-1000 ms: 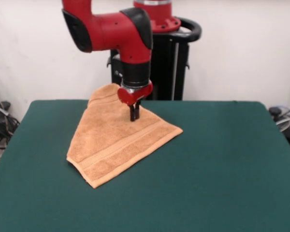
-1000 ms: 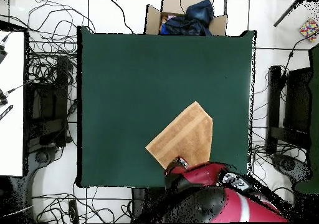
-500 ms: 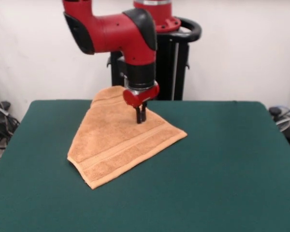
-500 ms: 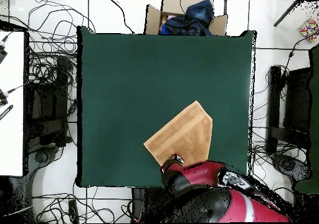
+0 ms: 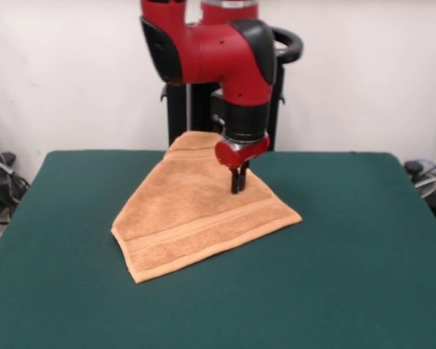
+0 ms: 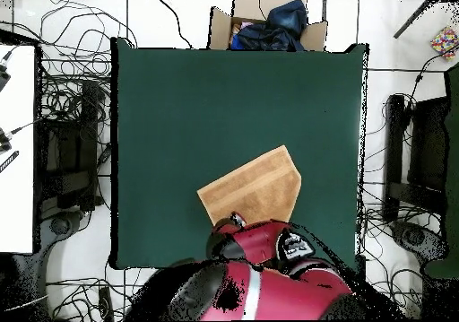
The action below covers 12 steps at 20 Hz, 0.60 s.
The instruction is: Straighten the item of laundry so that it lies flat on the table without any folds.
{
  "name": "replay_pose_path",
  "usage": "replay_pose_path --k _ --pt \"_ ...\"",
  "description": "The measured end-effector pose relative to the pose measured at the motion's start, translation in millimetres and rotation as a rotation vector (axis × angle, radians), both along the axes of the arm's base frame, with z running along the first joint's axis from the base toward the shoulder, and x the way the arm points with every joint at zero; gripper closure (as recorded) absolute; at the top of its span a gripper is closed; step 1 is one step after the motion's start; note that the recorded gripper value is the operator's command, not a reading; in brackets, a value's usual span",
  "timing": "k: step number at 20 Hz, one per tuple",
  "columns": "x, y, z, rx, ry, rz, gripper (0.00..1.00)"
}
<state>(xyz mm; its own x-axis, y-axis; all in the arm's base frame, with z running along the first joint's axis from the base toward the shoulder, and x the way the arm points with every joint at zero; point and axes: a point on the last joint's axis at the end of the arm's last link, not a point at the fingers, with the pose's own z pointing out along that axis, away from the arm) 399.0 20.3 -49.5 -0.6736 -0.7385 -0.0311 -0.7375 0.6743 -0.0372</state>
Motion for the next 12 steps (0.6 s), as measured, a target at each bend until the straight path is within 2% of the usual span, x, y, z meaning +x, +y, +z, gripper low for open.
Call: replay_pose_path --k 6,12 --pt "12.1 16.1 0.1 -0.005 -0.004 -0.054 1.0" --pt "20.2 18.5 0.6 -0.002 -0.009 -0.105 1.0"
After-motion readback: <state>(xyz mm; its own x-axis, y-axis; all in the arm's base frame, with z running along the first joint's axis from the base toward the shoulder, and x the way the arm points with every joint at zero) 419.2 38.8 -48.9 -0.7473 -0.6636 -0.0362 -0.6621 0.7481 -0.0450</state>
